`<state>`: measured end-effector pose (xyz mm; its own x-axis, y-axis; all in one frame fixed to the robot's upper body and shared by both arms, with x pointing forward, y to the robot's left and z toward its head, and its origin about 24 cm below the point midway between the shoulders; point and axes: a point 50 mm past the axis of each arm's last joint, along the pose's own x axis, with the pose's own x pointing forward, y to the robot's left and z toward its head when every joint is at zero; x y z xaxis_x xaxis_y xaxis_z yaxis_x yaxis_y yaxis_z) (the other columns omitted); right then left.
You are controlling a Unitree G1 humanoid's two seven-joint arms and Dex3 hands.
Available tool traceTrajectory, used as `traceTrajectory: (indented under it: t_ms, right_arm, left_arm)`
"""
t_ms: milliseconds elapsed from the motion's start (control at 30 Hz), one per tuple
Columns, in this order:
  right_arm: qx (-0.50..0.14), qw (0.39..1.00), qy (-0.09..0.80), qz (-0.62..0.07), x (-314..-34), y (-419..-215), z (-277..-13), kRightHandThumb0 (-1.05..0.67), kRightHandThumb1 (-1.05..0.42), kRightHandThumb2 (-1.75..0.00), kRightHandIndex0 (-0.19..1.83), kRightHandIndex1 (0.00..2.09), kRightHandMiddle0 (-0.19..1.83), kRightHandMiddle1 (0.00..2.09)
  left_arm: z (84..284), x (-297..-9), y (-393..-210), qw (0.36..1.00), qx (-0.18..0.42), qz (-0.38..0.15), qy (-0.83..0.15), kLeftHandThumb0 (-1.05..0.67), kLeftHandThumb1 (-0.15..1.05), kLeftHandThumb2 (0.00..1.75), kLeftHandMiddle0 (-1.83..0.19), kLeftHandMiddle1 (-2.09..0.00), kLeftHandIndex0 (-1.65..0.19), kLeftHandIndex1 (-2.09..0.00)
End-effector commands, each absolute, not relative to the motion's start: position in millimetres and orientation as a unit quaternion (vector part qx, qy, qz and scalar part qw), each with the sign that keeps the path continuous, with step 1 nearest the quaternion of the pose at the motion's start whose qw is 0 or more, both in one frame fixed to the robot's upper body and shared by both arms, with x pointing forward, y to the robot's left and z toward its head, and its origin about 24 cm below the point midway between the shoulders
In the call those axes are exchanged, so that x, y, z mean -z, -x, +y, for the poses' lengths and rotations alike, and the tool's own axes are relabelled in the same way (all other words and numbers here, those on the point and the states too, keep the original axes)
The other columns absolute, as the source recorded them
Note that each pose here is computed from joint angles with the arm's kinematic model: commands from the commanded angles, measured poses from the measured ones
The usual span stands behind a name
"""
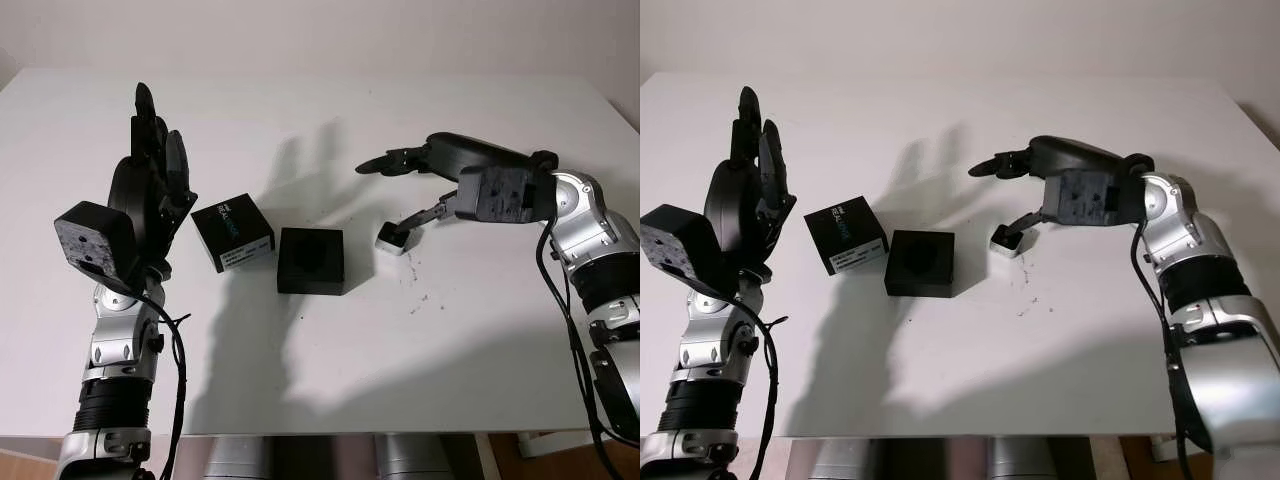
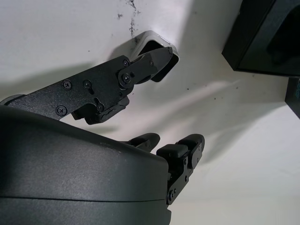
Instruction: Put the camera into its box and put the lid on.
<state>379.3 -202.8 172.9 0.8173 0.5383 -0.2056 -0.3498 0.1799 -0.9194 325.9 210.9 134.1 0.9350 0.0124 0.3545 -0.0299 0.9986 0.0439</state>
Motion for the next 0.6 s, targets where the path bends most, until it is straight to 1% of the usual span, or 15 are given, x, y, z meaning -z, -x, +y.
traceTrajectory:
  t_ms: [0, 200, 400, 567]
  right_arm:
    - [-0.285, 0.749, 0.591, -0.091, -186, -380, -206, -0.26, -0.83, -0.06, 0.4, 0.1, 0.43, 0.09]
    - [-0.3, 0.717, 0.623, -0.083, -187, -376, -211, -0.27, -0.84, -0.06, 0.38, 0.09, 0.42, 0.07]
    - [-0.3, 0.712, 0.632, -0.064, -192, -369, -224, -0.24, -0.87, -0.06, 0.34, 0.06, 0.39, 0.05]
    - [-0.293, 0.702, 0.645, -0.065, -194, -366, -227, -0.24, -0.86, -0.06, 0.33, 0.06, 0.39, 0.05]
  left_arm:
    - [209.6, -137, -326.8, 0.983, -0.007, -0.181, -0.03, -0.78, 1.05, 0.68, 0.19, 0.0, 0.19, 0.0]
    - [208.2, -137, -326.8, 0.983, -0.003, -0.181, -0.031, -0.78, 1.05, 0.69, 0.19, 0.0, 0.19, 0.0]
    - [209.3, -136, -326.2, 0.984, -0.003, -0.176, -0.034, -0.77, 1.05, 0.7, 0.19, 0.0, 0.19, 0.0]
    - [209.4, -136, -326.3, 0.984, -0.001, -0.174, -0.03, -0.77, 1.05, 0.69, 0.19, 0.0, 0.19, 0.0]
